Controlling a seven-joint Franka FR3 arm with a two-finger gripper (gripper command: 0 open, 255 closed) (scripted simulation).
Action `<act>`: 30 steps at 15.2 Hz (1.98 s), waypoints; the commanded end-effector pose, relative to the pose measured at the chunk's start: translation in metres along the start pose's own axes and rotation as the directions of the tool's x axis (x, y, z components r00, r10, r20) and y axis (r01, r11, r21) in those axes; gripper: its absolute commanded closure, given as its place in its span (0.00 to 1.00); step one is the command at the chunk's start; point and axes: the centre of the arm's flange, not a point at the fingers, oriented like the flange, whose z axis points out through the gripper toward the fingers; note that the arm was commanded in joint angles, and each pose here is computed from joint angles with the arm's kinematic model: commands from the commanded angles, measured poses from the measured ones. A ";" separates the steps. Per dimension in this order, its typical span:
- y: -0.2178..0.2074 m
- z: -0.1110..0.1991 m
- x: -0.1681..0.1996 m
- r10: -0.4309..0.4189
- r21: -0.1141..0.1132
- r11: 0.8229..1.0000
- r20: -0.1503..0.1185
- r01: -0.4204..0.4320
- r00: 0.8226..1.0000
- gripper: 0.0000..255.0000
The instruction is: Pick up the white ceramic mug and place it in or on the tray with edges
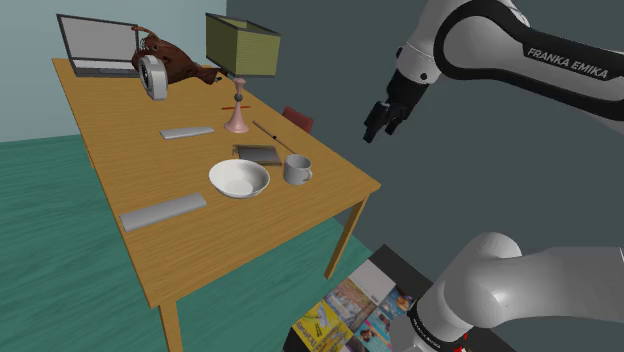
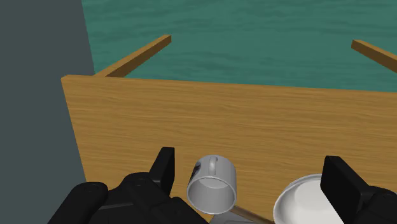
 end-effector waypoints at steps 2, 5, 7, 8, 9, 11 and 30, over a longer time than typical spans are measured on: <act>0.000 0.010 0.009 -0.005 0.001 1.000 0.003 0.005 1.000 0.00; 0.000 0.040 0.036 -0.019 0.006 1.000 0.012 0.018 1.000 0.00; 0.000 0.061 0.054 -0.028 0.009 1.000 0.017 0.028 0.999 0.00; -0.001 0.071 0.062 -0.032 0.011 0.999 0.020 0.032 0.999 0.00; -0.001 0.081 0.071 -0.037 0.012 0.999 0.023 0.037 0.999 0.00; -0.002 0.102 0.089 -0.046 0.015 0.999 0.029 0.046 0.999 0.00; -0.020 0.301 0.248 -0.135 0.048 0.990 0.081 0.132 0.988 0.00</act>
